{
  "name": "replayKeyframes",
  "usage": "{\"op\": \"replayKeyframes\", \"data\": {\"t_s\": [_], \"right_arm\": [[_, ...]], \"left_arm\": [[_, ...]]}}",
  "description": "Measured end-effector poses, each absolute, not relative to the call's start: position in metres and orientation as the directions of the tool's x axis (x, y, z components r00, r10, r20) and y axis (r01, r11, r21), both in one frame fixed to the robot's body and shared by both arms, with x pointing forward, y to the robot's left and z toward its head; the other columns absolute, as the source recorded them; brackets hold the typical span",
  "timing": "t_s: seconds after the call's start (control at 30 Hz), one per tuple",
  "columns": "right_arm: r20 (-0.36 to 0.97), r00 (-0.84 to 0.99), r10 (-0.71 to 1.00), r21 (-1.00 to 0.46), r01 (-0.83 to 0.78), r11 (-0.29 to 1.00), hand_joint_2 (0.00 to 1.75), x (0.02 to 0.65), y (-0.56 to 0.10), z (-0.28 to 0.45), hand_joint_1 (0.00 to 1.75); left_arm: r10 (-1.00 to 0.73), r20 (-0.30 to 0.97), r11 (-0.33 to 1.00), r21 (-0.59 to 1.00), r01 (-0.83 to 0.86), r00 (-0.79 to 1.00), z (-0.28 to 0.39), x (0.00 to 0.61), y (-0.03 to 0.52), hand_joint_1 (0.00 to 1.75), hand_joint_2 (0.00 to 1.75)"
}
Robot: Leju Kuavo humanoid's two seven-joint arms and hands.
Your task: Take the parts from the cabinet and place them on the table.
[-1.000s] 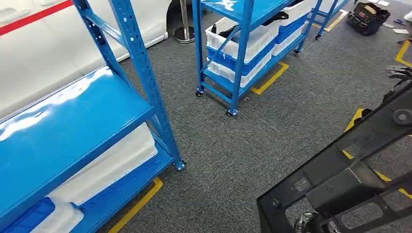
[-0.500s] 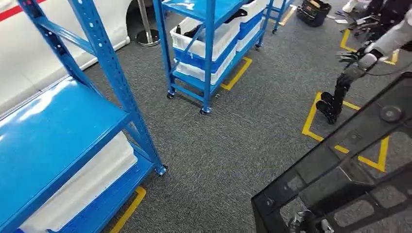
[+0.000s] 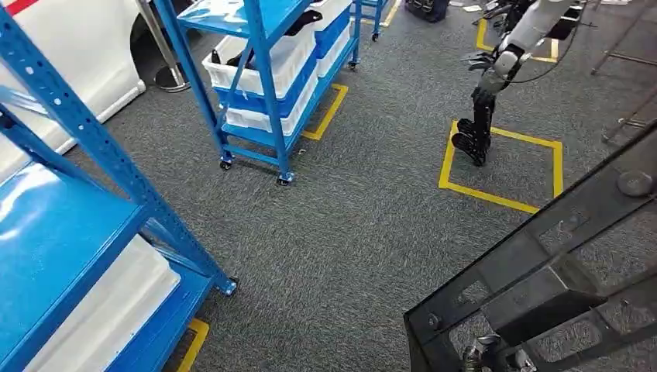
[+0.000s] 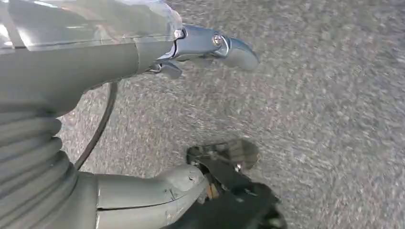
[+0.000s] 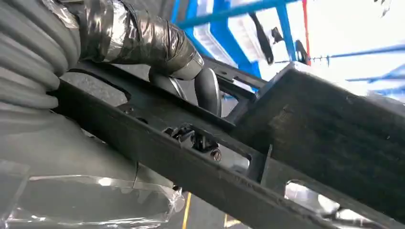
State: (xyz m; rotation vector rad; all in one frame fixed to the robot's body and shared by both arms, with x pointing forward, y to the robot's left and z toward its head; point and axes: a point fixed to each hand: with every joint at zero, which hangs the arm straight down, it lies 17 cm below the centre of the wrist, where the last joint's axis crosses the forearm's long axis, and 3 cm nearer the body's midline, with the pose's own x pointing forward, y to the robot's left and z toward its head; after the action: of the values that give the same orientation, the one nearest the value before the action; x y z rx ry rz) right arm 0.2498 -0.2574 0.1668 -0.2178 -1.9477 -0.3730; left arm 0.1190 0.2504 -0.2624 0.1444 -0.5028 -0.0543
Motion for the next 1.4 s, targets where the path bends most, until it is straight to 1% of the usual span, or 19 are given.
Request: {"op": "replayKeyframes", "data": {"t_s": [0.3, 0.93, 1.4], "right_arm": [[0.919, -0.393, -0.028, 0.163, 0.315, 0.935, 1.75, 0.2495, -0.2558, 0.1662, 1.75], [0.928, -0.371, -0.019, 0.149, 0.323, 0.935, 1.75, 0.2488, -0.2557, 0.1615, 1.75], [0.929, -0.369, -0.021, 0.148, 0.32, 0.936, 1.75, 0.2506, -0.2546, 0.1603, 1.75]], "left_arm": [[-0.087, 0.455, 0.988, 0.154, 0.017, 0.886, -0.2648, 0.1115, 0.2532, 0.0, 1.75], [-0.086, 0.47, 0.989, 0.144, 0.02, 0.879, -0.2628, 0.1201, 0.2496, 0.0, 1.75], [-0.091, 0.463, 0.989, 0.146, 0.026, 0.882, -0.2639, 0.1153, 0.2514, 0.0, 1.75]]}}
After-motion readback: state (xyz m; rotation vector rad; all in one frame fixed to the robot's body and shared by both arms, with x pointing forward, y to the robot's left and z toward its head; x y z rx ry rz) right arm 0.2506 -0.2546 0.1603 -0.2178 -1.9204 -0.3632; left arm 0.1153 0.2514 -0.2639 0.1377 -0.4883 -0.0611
